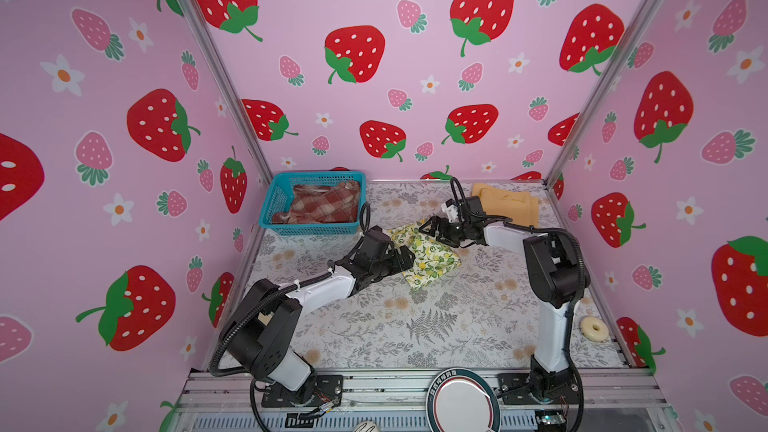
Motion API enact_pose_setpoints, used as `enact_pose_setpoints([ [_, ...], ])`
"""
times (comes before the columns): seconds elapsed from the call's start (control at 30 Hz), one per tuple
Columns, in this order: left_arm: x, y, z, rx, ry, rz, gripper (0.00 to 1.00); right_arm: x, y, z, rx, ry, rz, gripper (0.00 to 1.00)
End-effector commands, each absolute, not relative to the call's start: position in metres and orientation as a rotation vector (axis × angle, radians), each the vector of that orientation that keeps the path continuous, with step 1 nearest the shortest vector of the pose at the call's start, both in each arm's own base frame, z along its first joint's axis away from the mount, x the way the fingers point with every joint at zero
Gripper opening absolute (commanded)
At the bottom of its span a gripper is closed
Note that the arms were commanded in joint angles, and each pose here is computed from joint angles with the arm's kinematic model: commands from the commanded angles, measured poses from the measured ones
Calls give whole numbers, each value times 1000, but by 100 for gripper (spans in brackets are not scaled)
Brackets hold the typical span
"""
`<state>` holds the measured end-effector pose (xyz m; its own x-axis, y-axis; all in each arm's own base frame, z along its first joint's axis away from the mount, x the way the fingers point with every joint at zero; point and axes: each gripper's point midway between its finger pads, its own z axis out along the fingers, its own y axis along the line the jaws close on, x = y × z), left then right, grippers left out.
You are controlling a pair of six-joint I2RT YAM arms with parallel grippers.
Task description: Fold and stack the skirts
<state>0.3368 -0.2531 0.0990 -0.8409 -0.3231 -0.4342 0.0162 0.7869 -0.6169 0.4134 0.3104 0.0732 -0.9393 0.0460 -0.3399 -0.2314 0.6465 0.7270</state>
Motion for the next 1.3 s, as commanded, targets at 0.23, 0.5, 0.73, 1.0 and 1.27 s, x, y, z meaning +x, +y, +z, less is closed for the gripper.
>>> enact_pose_setpoints([
  [0.23, 338, -246, 91, -244, 2462, -801, 99, 381, 324, 107, -231, 2453, 1246, 100],
  [0.5, 337, -241, 87, -263, 2470, -788, 99, 349, 340, 107, -287, 2453, 1277, 100],
  [0.73, 336, -234, 94, -278, 2458, -781, 99, 313, 341, 94, -297, 2477, 1303, 100],
  [1.0, 336, -232, 104, -293, 2435, -797, 99, 286, 335, 73, -291, 2523, 1284, 100],
  [1.27, 334, -246, 118, -262, 2406, -901, 98, 328, 342, 116, -299, 2422, 1296, 100],
])
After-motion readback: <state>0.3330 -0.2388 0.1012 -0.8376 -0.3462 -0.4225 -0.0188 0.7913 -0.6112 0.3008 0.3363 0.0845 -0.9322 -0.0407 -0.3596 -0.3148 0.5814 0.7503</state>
